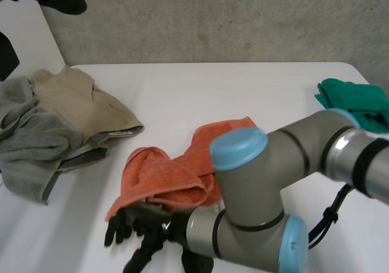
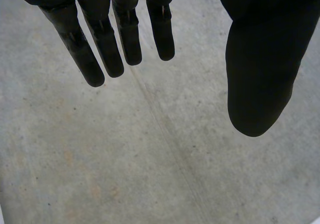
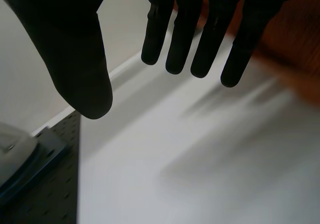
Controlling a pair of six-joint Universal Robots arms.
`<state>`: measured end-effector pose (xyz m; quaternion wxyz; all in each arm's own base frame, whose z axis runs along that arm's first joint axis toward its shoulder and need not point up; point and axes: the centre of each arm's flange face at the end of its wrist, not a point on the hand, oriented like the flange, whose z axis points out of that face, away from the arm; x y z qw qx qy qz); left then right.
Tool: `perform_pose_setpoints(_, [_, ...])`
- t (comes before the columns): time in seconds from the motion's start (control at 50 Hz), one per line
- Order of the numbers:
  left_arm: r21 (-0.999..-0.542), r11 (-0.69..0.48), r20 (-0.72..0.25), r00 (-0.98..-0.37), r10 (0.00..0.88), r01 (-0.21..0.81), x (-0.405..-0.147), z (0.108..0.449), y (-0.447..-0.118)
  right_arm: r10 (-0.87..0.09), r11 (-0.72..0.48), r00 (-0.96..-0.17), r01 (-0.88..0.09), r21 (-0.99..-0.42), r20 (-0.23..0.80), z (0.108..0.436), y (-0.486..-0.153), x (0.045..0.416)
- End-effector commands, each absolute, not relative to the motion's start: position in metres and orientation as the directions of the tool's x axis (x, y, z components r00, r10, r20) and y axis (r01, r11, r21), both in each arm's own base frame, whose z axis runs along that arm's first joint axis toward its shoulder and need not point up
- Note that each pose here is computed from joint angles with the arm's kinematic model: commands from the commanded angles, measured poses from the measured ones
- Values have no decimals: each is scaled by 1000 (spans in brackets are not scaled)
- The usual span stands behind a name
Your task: Fold the laundry.
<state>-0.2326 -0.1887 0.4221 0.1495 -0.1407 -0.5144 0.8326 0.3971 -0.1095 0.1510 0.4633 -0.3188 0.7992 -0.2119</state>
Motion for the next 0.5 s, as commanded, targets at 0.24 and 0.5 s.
perform_pose_setpoints(0.24, [-991, -125, -91, -921, 379, 46, -232, 351, -225, -801, 333, -590, -297, -895, -102, 249, -214, 336])
perform_pose_setpoints(0.5, [-973, 123, -124, -890, 438, 196, -243, 265, -215, -702, 184, -703, -334, -924, 114, 275, -272, 285])
